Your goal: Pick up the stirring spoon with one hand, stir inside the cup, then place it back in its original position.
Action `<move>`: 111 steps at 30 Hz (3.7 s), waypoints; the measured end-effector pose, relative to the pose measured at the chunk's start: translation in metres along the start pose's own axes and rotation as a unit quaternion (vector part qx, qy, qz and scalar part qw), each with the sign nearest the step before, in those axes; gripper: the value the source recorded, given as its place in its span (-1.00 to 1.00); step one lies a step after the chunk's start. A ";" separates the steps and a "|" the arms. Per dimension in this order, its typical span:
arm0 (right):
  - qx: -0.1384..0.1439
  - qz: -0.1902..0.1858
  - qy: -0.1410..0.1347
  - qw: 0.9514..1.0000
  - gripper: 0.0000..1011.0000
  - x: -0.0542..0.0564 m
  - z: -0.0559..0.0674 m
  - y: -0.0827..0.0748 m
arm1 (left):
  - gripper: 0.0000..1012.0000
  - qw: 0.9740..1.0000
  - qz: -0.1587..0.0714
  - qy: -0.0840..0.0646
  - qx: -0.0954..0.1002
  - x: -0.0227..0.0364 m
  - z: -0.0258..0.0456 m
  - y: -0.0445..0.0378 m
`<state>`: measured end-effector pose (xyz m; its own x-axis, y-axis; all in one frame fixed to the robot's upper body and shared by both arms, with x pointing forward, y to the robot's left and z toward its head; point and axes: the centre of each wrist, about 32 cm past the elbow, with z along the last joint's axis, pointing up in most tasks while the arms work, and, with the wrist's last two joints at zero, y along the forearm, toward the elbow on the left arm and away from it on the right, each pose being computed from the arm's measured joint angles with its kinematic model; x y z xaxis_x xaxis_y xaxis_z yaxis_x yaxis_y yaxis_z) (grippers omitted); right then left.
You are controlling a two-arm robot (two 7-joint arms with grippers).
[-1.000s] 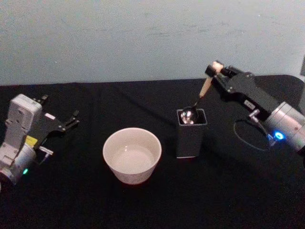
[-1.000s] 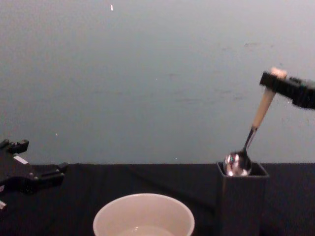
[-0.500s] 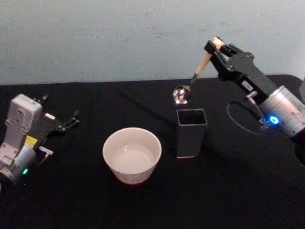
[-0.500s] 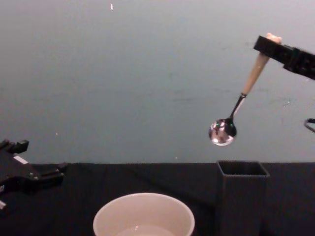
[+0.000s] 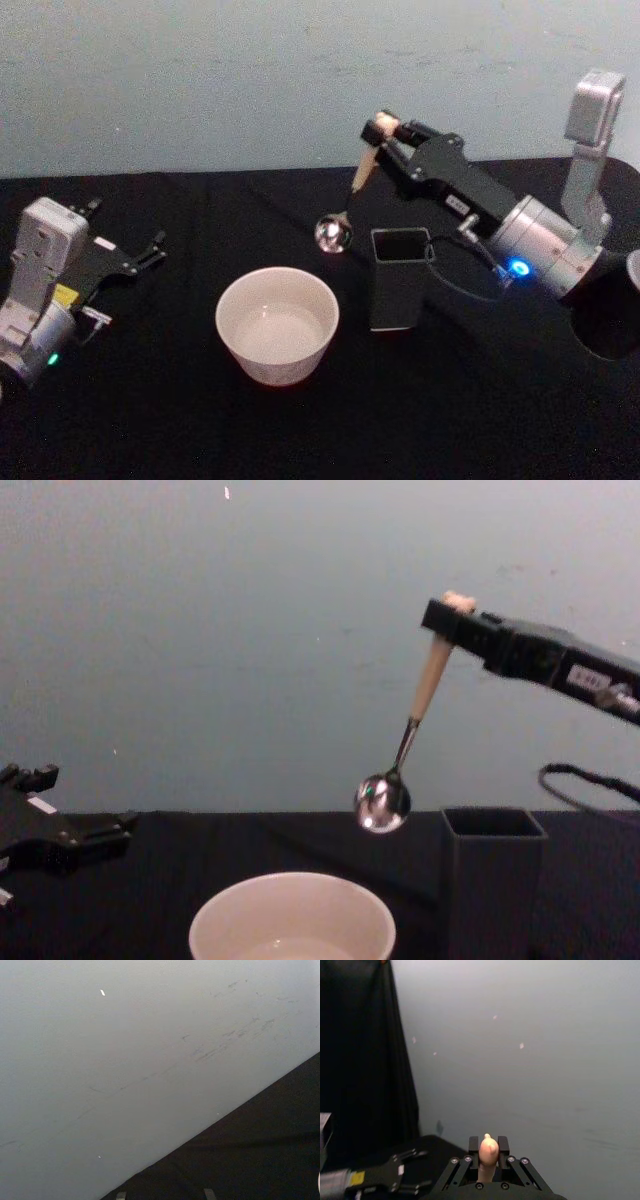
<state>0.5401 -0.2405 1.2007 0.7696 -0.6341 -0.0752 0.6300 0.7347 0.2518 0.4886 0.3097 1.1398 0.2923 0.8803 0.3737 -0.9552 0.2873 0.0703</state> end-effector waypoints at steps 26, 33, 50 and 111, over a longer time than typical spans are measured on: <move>-0.111 0.133 -0.076 0.982 -0.56 -0.024 -0.042 0.014 | 0.98 1.000 0.000 0.000 0.000 0.0000 0.0000 0.0000; -0.124 0.154 -0.084 0.977 -0.55 -0.033 -0.048 0.019 | 0.98 1.000 0.000 0.000 0.000 0.0000 0.0000 0.0000; -0.123 0.153 -0.077 0.978 -0.56 -0.043 -0.054 0.041 | 0.98 1.000 0.000 0.000 0.000 0.0000 0.0000 0.0000; -0.138 0.135 -0.055 0.980 -0.56 -0.048 -0.056 0.041 | 0.98 1.000 0.000 0.000 0.000 0.0000 0.0000 0.0000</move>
<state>0.5343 -0.1664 1.1604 0.9060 -0.4182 0.0657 0.4204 0.9070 -0.0236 0.4886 0.3097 1.1398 0.2923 0.8803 0.3738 -0.9553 0.2873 0.0703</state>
